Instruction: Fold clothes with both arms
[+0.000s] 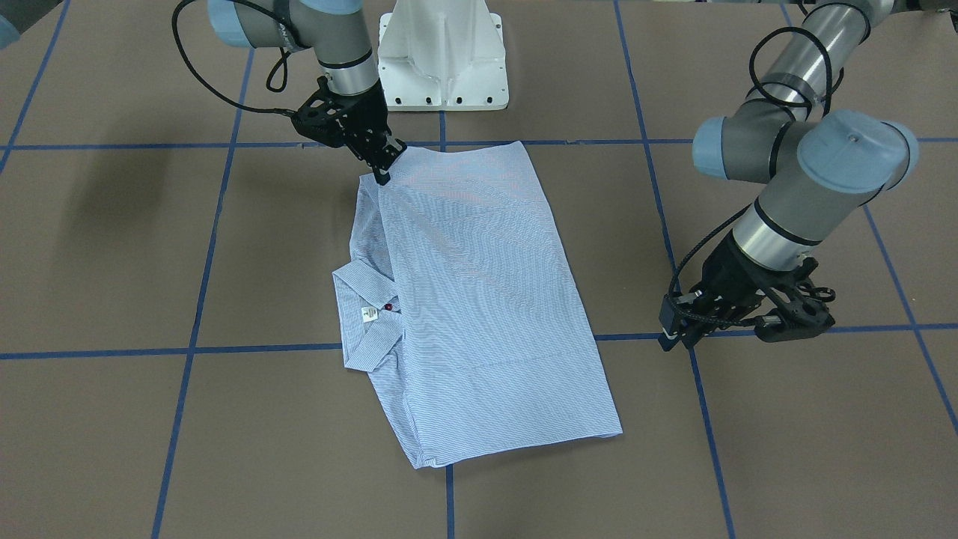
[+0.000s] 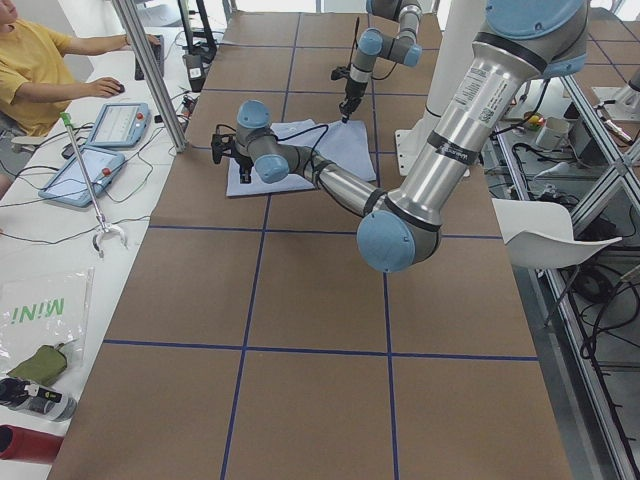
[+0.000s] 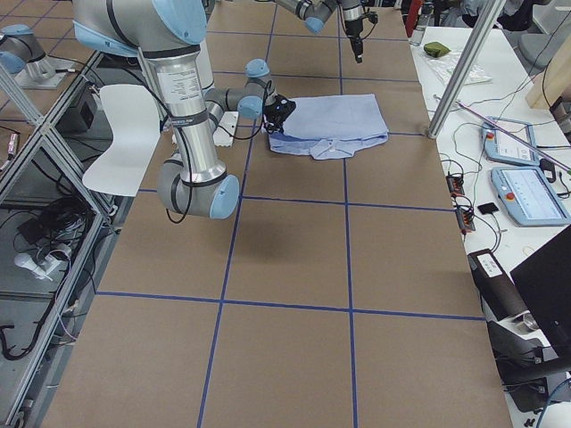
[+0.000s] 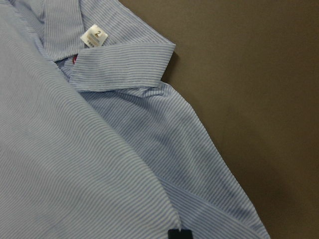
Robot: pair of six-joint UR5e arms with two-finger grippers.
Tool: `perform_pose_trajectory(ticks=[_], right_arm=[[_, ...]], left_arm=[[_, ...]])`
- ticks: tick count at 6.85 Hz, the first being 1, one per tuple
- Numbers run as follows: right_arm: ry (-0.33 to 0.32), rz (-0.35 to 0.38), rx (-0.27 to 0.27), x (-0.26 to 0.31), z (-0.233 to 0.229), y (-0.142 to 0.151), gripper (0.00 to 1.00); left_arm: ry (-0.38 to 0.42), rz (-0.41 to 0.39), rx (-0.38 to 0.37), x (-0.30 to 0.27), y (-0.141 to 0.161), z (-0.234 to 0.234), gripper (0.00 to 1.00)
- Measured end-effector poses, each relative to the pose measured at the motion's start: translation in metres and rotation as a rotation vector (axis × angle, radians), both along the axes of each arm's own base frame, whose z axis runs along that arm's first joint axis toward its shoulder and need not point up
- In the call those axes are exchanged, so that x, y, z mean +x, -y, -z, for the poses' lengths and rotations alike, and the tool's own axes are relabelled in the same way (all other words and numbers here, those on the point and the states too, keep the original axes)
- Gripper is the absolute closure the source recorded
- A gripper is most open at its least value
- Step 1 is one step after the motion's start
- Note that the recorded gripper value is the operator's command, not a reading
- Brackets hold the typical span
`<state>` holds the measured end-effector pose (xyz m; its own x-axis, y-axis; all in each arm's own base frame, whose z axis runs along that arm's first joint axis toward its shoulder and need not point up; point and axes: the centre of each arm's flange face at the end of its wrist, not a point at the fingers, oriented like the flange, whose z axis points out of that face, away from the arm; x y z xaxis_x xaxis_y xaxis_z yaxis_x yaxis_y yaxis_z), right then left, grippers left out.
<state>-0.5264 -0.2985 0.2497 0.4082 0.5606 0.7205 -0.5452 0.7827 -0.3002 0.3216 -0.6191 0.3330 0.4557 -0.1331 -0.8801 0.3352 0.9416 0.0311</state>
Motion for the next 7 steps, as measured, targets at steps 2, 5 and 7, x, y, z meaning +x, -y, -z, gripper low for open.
perform_pose_trajectory(ticks=[2, 5, 7], right_arm=[[-0.053, -0.016, 0.040, -0.008, -0.009, -0.005, 0.57], [-0.082, -0.020, 0.061, -0.011, -0.023, -0.010, 0.43], [-0.074, -0.026, 0.064, -0.013, -0.023, -0.017, 0.43]], left_arm=[[0.000, 0.000, 0.000, 0.000, 0.000, 0.001, 0.56], [0.001, 0.000, -0.002, 0.000, -0.001, 0.003, 0.56], [0.006, 0.000, -0.010, -0.001, -0.001, 0.005, 0.56]])
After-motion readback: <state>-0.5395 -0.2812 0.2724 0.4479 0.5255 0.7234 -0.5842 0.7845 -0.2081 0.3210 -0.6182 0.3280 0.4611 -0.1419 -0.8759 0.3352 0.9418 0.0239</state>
